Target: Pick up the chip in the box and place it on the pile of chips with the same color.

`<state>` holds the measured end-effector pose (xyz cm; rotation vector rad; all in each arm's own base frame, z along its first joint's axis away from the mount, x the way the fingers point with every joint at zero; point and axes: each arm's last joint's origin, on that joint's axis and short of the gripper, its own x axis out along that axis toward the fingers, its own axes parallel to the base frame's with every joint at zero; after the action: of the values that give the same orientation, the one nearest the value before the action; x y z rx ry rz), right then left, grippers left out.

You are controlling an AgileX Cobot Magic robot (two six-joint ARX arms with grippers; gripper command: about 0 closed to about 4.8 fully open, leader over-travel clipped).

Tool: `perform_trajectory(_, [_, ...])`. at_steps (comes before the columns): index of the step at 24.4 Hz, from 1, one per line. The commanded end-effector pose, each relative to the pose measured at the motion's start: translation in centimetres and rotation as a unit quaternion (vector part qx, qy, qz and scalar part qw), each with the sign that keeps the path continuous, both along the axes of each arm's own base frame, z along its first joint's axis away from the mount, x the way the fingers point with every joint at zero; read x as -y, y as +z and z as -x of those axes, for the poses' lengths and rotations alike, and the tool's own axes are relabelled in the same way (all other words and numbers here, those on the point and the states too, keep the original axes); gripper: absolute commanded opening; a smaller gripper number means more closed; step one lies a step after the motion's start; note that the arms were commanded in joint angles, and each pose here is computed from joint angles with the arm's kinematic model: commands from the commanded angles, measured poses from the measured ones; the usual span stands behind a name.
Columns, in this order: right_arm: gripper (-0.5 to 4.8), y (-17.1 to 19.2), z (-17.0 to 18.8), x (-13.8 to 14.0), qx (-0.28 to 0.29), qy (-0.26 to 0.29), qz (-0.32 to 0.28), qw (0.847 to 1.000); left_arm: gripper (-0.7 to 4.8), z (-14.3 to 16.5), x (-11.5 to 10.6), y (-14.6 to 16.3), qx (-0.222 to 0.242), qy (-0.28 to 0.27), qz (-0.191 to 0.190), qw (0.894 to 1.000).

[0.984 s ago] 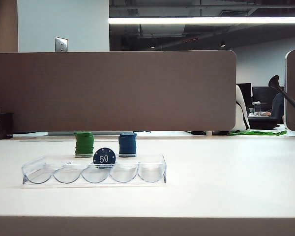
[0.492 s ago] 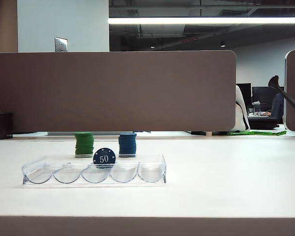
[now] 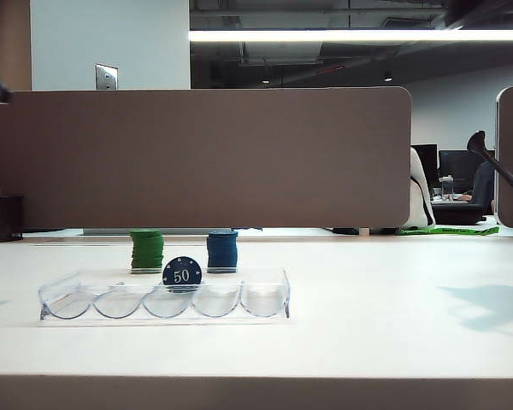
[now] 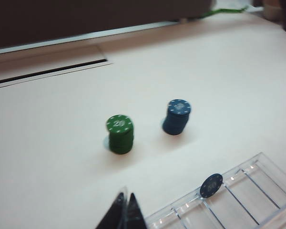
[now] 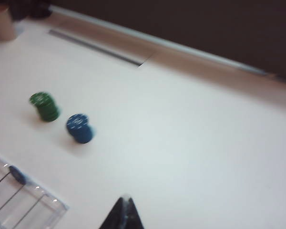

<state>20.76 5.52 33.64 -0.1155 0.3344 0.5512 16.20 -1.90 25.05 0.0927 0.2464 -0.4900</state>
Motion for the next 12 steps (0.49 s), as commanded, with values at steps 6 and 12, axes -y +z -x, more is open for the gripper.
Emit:
perform_trajectory(6, [-0.05,-1.2,-7.7,-5.5,0.0,0.108,-0.005,0.994,-0.06,-2.6,0.8,0.0,-0.016,-0.033,-0.016,0.999])
perform_trajectory(12, [-0.05,-3.6,-12.6,-9.1,0.004,0.186,-0.029,0.982,-0.06,-2.8,0.9,-0.3,-0.009,-0.06,-0.04,0.997])
